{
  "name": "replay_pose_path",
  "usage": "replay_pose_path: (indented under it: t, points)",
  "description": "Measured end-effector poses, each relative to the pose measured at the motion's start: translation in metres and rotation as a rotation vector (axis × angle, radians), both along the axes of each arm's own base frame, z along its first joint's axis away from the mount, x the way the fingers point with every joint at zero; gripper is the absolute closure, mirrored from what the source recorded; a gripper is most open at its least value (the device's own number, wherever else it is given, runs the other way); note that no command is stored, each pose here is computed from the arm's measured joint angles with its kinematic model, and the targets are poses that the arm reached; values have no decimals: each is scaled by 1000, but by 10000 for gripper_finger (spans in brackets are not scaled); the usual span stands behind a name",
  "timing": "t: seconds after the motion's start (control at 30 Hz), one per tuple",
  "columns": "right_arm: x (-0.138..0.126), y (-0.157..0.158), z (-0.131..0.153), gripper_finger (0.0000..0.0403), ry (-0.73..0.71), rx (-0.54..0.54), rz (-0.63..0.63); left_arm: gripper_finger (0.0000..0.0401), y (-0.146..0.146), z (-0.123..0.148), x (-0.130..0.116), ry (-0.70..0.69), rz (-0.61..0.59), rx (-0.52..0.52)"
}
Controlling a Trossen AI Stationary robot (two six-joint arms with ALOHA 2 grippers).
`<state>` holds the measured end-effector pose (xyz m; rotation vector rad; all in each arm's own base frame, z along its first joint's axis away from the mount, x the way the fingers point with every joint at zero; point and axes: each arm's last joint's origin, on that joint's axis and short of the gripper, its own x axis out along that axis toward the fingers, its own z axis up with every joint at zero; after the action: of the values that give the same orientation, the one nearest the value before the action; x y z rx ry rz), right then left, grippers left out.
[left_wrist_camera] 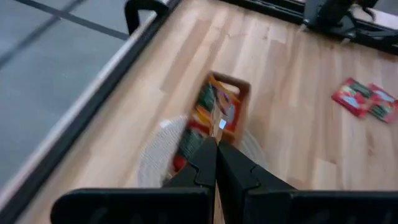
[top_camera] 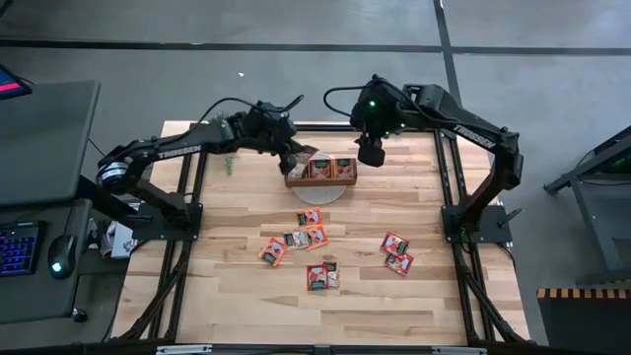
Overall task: Pick & Place Tea
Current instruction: Put the brown tea bag in the left section of the wooden organizer
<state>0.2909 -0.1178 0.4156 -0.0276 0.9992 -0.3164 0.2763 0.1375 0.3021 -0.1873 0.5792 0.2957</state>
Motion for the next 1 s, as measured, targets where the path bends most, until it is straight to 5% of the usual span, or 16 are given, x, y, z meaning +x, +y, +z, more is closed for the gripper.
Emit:
replay_pose_path:
  t: [0.3, 0.6, 1.0]
  points:
    - [-6, -11, -1, 212, 4, 21, -13, 401, -10, -22, -28, -287, 75, 21]
    - [-4, -10, 0, 212, -16, 34, -1, 401, -9, -68, -25, -173, 172, -53]
    - [-3, -10, 0, 212, -25, 34, -3, 401, -4, -97, -10, -100, 218, -80]
